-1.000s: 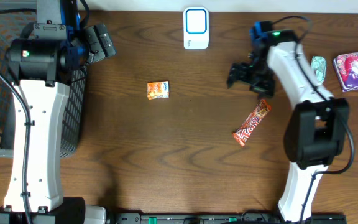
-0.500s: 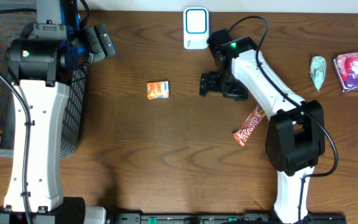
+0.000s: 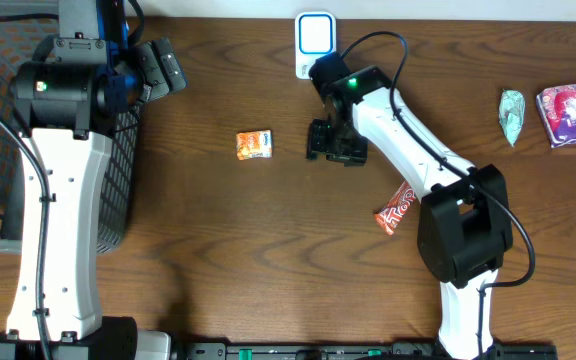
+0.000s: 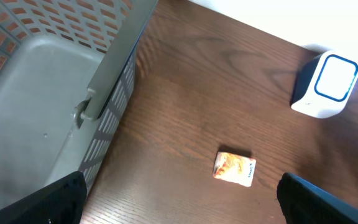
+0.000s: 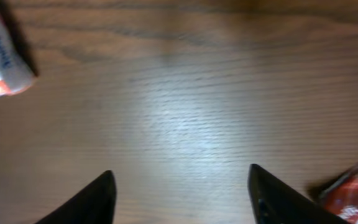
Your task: Scan the item barcode
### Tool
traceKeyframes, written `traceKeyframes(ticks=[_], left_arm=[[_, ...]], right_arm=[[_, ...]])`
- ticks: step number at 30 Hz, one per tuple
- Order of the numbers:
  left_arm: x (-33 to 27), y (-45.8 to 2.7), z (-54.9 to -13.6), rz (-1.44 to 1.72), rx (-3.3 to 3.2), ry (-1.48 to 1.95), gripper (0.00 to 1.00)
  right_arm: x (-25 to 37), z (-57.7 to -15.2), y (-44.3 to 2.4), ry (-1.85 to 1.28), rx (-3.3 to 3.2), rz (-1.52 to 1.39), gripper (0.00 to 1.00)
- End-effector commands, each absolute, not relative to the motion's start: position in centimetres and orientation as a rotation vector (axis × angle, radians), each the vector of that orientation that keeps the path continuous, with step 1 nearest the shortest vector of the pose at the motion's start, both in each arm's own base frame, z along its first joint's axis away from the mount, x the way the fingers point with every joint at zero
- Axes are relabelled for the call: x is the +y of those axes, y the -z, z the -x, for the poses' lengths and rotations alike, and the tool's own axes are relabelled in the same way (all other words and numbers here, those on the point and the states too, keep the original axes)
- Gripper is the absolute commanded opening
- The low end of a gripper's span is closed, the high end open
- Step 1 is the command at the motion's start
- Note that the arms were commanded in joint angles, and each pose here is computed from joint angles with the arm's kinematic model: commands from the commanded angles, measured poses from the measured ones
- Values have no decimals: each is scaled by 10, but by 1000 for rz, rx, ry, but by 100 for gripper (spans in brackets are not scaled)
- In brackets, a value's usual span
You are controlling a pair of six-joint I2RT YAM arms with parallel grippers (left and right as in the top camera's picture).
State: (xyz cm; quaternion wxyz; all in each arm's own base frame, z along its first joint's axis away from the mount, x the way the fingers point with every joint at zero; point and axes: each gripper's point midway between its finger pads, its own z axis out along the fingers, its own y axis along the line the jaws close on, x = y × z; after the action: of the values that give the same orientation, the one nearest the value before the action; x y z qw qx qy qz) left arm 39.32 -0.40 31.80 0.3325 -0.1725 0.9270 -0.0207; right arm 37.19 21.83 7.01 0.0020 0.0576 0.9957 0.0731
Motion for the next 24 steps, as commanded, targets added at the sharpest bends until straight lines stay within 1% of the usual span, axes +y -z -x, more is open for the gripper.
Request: traceKeyframes(ticks=[1,6,10,14,17,22,24], left_arm=[[-1,-318,-393,464,2421,47,98],[-1,-318,-393,464,2421,47,98],[-1,-318,-393,464,2421,46,98],[-1,-318,-393,464,2421,46,98],[-1,-318,-393,464,2421,46,98],[-1,-318,-393,464,2421,47,98],[-1,-318,-393,464,2421,47,98]], right_arm=[[231,-371,-86,-311,3094,-188,89],[229,-371,-85,-282,3083,-326,88],[228,-370,-83,-265,3079,-363,87],[228,-368,-78,-240,3085,-355,89],[231,-365,-77,-235,3089,-340,95],[232,-367,-77,-225,3078,-334,94],[229,-369,-77,-205,3070,-337,97]])
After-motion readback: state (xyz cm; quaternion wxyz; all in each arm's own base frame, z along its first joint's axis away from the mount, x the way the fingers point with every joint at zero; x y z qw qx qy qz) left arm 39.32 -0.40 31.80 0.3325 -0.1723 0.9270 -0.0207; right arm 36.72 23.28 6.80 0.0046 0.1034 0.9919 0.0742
